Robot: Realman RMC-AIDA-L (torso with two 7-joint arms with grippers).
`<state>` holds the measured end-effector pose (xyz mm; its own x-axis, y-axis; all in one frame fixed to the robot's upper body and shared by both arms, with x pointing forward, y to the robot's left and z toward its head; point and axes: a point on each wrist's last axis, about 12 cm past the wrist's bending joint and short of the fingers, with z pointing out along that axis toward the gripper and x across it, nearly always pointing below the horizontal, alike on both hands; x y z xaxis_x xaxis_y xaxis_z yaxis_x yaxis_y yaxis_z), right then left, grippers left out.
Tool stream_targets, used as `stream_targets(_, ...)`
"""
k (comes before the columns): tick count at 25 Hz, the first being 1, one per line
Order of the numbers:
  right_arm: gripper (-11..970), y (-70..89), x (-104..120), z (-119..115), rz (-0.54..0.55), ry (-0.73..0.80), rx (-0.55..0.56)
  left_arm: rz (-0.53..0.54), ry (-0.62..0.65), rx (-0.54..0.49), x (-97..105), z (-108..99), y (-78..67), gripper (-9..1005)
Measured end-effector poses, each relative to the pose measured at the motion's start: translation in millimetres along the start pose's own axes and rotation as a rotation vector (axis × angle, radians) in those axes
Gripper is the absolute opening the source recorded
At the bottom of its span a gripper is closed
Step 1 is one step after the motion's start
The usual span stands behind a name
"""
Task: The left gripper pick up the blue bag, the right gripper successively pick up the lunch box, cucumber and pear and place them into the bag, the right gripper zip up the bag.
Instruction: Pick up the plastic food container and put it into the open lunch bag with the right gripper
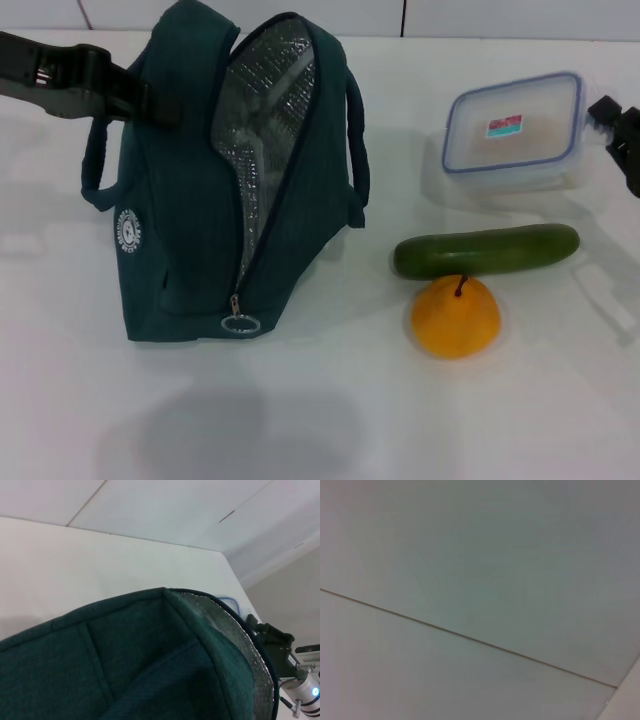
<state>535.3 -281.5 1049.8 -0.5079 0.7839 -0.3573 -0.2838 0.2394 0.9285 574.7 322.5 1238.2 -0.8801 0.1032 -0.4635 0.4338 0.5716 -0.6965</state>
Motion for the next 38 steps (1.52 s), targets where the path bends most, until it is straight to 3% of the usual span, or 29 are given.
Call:
stream_targets(22, 95, 9.8, -11.5, -0.7, 0.041, -0.079, -0.083, 0.008, 0.002, 0.001, -1.5, 0.7, -1.1, 39)
stream_targets(32, 95, 22.0, -18.9, 1.6, 0.079, -0.134, -0.185, 0.014, 0.011, 0.010, -2.0, 4.0, -3.0, 40)
stream_targets(38, 94, 35.5, -24.7, 15.1, 0.088, -0.141, -0.274, 0.026, 0.034, 0.015, -5.0, 9.2, -7.0, 40)
